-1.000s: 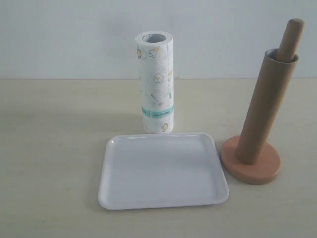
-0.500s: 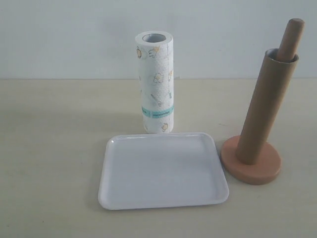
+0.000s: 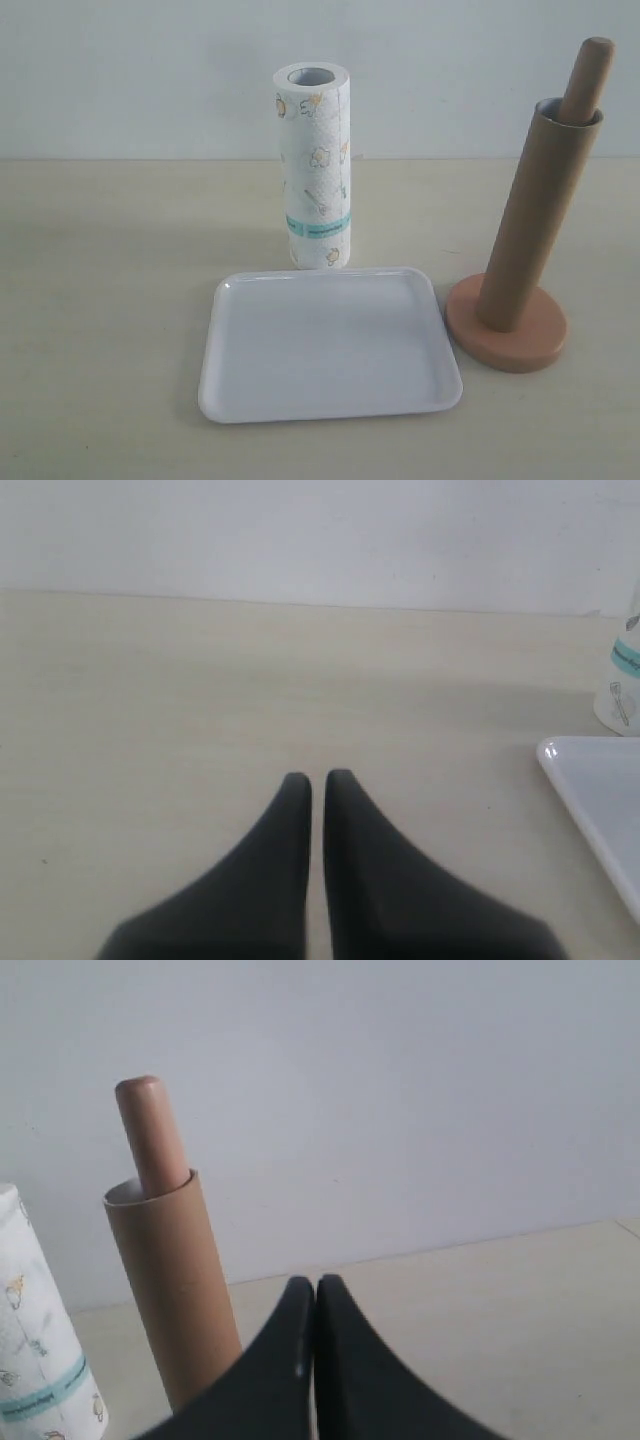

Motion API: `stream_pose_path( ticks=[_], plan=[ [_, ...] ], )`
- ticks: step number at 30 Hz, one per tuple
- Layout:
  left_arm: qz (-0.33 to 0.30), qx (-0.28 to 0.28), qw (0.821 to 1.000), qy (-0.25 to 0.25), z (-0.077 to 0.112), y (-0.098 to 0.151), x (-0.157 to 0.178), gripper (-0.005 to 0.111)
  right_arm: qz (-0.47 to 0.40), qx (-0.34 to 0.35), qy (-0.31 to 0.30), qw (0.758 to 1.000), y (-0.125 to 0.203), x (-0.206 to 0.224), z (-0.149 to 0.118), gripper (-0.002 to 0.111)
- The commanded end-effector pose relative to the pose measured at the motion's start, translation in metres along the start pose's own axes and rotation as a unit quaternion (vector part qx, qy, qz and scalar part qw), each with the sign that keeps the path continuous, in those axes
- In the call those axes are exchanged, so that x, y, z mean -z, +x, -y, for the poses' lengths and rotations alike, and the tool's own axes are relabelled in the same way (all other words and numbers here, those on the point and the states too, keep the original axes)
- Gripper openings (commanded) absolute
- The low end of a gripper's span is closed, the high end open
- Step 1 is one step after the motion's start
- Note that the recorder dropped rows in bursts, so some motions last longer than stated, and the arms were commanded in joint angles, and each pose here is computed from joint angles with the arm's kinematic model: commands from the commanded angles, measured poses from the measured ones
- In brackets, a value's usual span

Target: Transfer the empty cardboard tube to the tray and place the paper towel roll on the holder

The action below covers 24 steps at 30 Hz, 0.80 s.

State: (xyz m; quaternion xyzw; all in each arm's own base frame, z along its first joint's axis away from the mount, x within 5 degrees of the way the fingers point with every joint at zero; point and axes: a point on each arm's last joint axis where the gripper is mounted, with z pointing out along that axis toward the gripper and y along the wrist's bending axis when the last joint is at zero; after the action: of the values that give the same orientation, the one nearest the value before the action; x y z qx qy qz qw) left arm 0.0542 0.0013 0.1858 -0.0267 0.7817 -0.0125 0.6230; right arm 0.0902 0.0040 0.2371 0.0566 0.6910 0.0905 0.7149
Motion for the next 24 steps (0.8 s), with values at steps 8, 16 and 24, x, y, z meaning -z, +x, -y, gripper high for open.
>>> stream_pose_path(
  ticks=[8, 16, 24],
  plan=[
    [0.0, 0.0, 1.0, 0.0, 0.0, 0.001, 0.0, 0.004, 0.077, 0.033, -0.013, 0.996, -0.015, -0.003, -0.003, 0.0],
    [0.0, 0.0, 1.0, 0.0, 0.0, 0.001, 0.0, 0.004, 0.061, 0.109, -0.081, 0.989, -0.003, -0.039, -0.016, 0.0],
    [0.0, 0.0, 1.0, 0.0, 0.0, 0.001, 0.0, 0.004, -0.048, 0.134, -0.137, 0.98, 0.037, -0.098, -0.022, 0.0]
  ],
)
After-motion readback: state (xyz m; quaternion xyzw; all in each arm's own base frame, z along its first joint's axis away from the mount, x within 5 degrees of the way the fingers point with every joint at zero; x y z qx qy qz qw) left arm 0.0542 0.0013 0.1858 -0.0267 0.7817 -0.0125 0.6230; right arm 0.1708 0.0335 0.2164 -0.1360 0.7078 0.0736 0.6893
